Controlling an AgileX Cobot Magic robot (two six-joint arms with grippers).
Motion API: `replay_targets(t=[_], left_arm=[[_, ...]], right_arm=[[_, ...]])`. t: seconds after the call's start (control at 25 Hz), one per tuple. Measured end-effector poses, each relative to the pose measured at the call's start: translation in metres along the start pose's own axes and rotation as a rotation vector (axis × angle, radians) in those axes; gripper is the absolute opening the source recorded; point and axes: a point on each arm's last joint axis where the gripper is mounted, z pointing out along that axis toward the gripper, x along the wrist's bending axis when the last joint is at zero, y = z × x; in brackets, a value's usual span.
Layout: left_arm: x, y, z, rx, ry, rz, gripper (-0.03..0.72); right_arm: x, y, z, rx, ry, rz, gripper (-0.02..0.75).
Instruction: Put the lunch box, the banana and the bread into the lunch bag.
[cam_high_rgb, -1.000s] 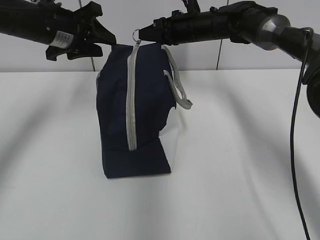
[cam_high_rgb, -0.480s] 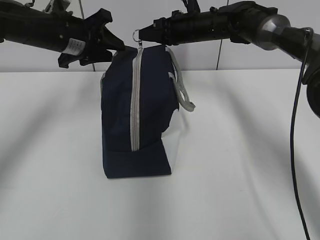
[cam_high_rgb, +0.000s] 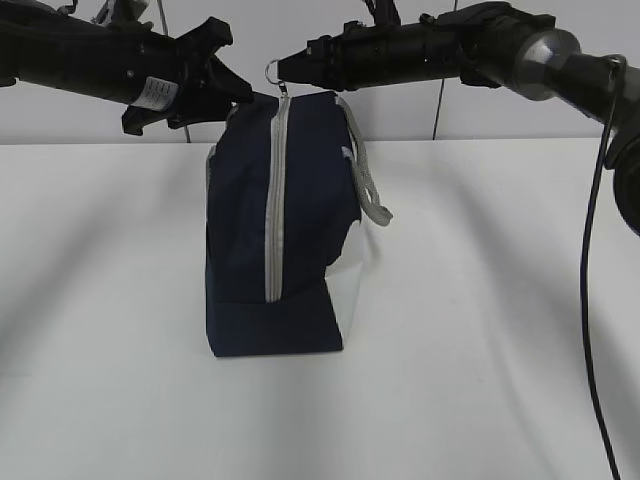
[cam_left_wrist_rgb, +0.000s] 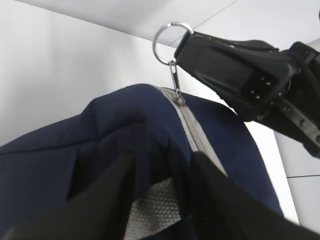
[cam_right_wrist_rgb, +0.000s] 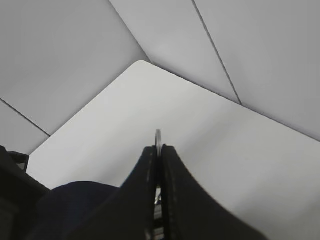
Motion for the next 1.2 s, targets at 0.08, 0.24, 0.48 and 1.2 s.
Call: replay_targets(t=[0.08,0.24,0.48,1.2], left_arm=[[-0.0005,-0.0007,0.0000,0.007,-0.005,0.000,0.285],[-0.0009,-0.0010,0.0000,0.011,-0.009,0.005,0.354],[-0.0037,-0.0012,0.0000,0.012,-0.040,0.007,0.420],[0.0032,-0.0035,0.0072,0.016,-0.034,-0.002,0.263]], right_arm=[[0.0000,0.0001,0.0000,-0.001,0.000,0.001,-0.016],[0.0000,0.0000,0.0000,0.000,0.000,0.000,-0.016],[0.0000,0.0000,0.0000,0.000,0.000,0.000,-0.016],[0.0000,0.0000,0.0000,0.000,0.000,0.000,-0.016]])
